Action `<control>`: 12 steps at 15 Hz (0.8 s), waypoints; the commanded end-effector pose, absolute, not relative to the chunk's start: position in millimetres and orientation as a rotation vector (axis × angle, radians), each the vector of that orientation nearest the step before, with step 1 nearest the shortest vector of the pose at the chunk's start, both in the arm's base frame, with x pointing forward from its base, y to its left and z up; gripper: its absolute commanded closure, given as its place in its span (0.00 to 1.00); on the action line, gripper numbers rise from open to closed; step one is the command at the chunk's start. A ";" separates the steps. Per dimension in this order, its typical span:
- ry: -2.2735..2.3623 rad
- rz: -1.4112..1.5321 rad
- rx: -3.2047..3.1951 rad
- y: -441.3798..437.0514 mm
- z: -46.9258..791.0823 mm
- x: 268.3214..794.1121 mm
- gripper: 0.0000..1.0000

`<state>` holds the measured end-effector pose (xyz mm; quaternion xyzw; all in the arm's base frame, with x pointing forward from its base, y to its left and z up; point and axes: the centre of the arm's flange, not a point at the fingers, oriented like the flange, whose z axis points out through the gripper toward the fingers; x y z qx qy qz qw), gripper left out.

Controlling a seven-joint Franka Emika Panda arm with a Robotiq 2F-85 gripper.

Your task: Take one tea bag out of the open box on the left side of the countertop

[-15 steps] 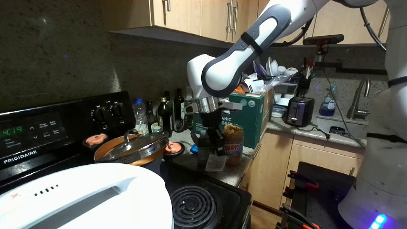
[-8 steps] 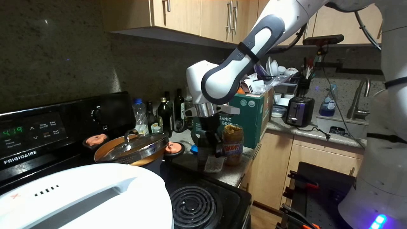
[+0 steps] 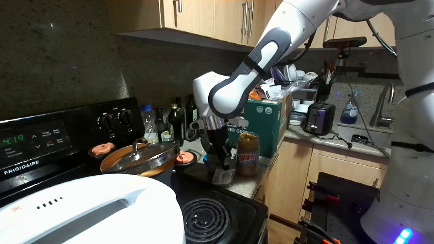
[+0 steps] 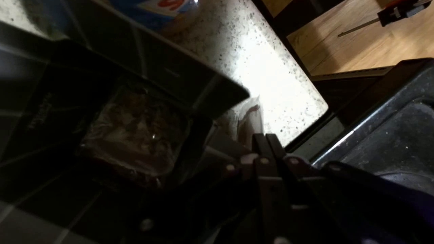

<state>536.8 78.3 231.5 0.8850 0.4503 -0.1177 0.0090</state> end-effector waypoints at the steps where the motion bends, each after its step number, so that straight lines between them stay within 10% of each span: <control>1: 1.382 -0.361 2.747 77.3 227.4 554.5 0.96; 12: 1.376 -0.351 2.731 53.8 225.9 587.9 0.95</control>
